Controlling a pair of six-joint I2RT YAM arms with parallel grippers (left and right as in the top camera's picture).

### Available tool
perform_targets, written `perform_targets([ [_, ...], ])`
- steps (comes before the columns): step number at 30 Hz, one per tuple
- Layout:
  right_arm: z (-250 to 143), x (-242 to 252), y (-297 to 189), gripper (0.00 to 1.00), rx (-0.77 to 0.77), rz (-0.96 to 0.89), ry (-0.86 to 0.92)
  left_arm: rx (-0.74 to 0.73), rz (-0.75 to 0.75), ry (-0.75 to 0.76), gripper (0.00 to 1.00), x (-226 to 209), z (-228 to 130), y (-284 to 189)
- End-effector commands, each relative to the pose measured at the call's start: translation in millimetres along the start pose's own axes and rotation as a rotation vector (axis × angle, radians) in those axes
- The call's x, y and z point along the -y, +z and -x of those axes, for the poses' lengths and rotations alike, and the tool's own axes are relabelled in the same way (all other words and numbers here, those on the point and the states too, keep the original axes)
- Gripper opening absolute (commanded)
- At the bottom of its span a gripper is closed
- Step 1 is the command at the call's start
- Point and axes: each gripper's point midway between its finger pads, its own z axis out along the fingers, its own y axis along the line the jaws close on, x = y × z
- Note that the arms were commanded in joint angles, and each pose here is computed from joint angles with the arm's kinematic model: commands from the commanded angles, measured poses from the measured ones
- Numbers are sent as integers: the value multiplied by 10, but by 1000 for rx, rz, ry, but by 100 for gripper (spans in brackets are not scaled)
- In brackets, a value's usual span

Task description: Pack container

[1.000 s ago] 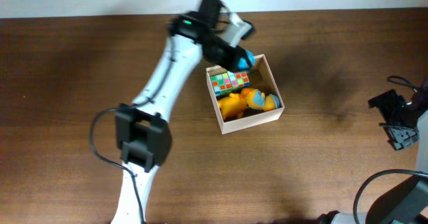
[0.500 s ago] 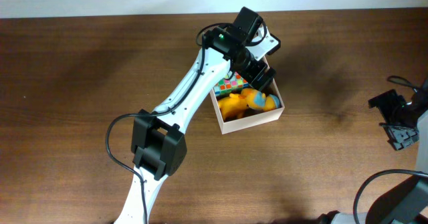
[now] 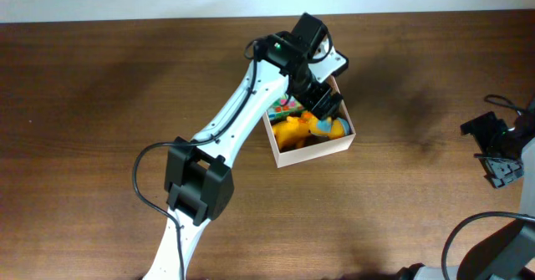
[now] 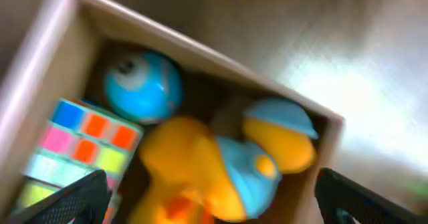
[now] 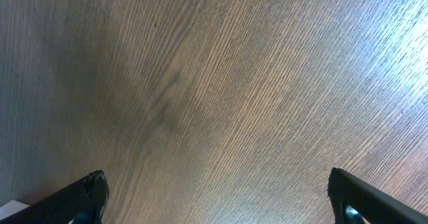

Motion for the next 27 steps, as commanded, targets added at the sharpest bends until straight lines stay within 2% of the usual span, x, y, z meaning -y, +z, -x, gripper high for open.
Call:
perform_targets([
  [1,-9,2,11,99,-4,-1,-2,-29,-79,69,99,384,-40,-49],
  [6,-9,2,11,99,-4,-1,-2,-129,-104,130,99,618,-262,-10],
  [12,-9,2,11,99,-4,-1,-2,-176,6,152,99,515,-340,-57],
  [17,-9,2,11,99,-4,-1,-2,-132,92,180,99,487,-263,-387],
  [20,-9,2,11,99,-4,-1,-3,-113,94,229,99,636,-275,-643],
  [24,-9,2,11,99,-4,-1,-2,-178,86,258,99,769,-467,-793],
  [27,-9,2,11,99,-4,-1,-2,-279,71,250,99,808,-705,-804],
])
